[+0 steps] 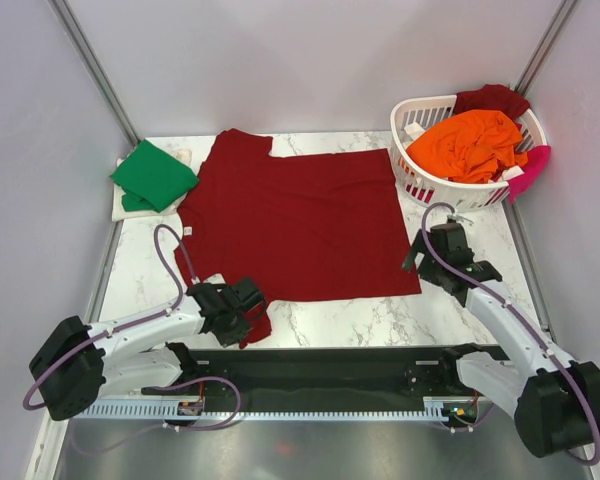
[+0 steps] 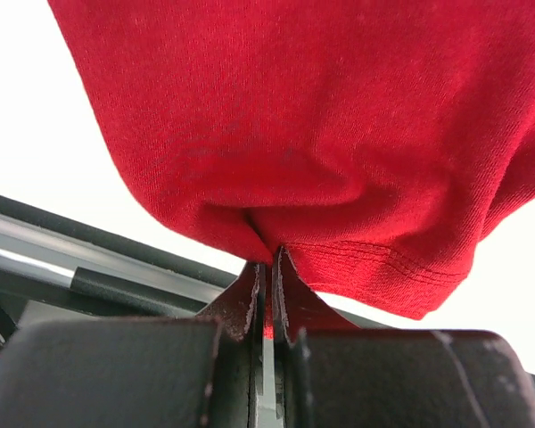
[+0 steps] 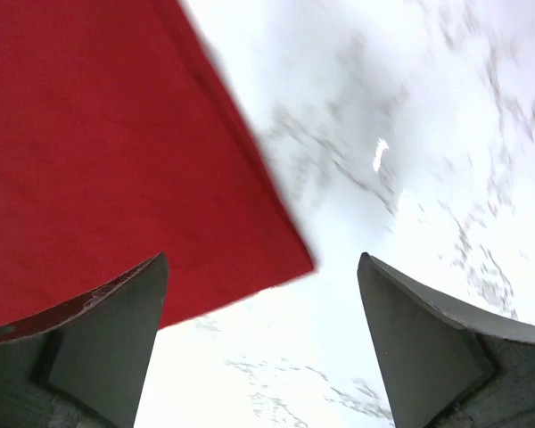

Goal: Fold and stack the t-shirts
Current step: Flatten the tshirt out

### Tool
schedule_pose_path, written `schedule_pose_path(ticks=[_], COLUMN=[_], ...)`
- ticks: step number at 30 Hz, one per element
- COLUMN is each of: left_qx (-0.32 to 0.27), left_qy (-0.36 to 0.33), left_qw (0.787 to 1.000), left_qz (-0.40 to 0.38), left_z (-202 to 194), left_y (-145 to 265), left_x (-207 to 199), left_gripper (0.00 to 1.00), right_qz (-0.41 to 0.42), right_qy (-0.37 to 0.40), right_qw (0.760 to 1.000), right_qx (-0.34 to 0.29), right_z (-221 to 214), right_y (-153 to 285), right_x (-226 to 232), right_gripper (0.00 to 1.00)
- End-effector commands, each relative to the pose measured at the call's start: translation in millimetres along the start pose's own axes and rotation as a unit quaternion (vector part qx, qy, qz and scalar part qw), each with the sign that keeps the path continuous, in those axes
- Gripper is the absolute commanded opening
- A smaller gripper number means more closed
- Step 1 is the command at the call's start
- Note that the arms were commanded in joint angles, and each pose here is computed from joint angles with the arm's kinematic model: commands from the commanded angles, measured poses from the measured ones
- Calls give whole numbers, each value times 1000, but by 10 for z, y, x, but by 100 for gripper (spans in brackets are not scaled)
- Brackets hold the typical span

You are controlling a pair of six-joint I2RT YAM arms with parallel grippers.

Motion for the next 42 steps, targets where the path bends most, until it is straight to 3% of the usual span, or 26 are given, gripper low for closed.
schedule_pose_path(ticks=[1,5,13,16,20,23,33,42], left_qx=[-42,-46,-44,-44,-44,-37,-54,-27], left_qy=[-17,-25,-22,-19,-21,-29,-25,-9], left_qw=[999,998,998,998,997,996,991,992], left_qz=[-19,-27,-42,-48,-58,-73,-121,-122], left_z=[101,105,72,68,73,96,286,240], left_y=[38,35,1,8,45,183,1072,1328], left_x=[-58,-44,48,66,47,8,259,574], left_gripper=[2,2,2,2,2,2,2,2], right_qz=[-15,1,0,2,22,43,79,107], right_qy=[-50,-80,-95,-93,-90,-86,-78,-89], right_qw=[997,991,987,986,987,989,990,986], right_qx=[59,110,132,135,128,108,86,89], right_z=[-242,-455,-605,-633,-611,-498,-230,-303], right_y=[-129,-295,-454,-462,-412,-301,352,683], right_x=[-185,-227,-248,-254,-231,-175,-92,-125], right_gripper=[95,84,67,51,14,0,0,0])
Point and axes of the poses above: each gripper's point midway between its finger pads, its own y axis back along the fingers, its own x axis along the line the jaws close on, z = x × y, the point moved 8 cm from there along y, back along the fingers
